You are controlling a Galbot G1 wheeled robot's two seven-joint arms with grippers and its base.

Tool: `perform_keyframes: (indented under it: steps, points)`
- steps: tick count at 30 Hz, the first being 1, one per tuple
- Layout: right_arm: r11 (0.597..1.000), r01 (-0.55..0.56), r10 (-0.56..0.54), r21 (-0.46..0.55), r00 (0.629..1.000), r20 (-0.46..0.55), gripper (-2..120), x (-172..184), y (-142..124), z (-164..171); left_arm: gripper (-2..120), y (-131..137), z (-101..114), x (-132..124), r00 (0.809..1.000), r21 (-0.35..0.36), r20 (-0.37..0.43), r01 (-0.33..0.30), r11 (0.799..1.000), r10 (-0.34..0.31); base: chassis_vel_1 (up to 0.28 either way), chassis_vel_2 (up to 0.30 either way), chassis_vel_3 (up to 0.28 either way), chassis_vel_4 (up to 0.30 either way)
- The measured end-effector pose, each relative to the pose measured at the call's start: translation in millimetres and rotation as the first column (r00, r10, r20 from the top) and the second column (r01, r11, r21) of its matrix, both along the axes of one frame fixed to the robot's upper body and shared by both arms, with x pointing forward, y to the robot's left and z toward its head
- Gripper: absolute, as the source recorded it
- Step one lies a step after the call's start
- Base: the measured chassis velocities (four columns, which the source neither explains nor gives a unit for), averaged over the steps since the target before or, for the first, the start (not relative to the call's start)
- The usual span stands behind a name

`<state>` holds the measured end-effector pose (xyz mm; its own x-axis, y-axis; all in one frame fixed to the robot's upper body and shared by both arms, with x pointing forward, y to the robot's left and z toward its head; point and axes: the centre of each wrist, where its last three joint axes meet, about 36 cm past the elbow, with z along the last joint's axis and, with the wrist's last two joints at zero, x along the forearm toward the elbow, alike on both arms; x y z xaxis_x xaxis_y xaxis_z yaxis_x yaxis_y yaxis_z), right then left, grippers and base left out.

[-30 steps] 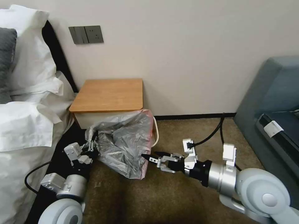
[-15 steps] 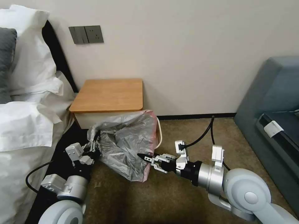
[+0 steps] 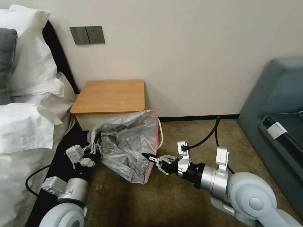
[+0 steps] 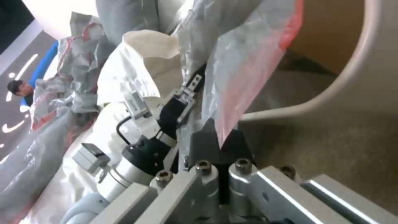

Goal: Pick up the garbage bag from the table and place it over the trash can.

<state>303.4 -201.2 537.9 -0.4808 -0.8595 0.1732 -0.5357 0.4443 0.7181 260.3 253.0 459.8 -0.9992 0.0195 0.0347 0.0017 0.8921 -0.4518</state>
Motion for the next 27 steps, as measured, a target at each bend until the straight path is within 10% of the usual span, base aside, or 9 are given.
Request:
perform_keyframes:
  steps: [27]
  points:
    - [0.976,0.216,-0.219,0.041,0.970,0.106,0,17.9,-13.2,-0.1,8,8.3,0.3,-5.1,0.999,-0.062,-0.015,-0.029,0.998,0.028,0.000,0.000,0.000,0.000]
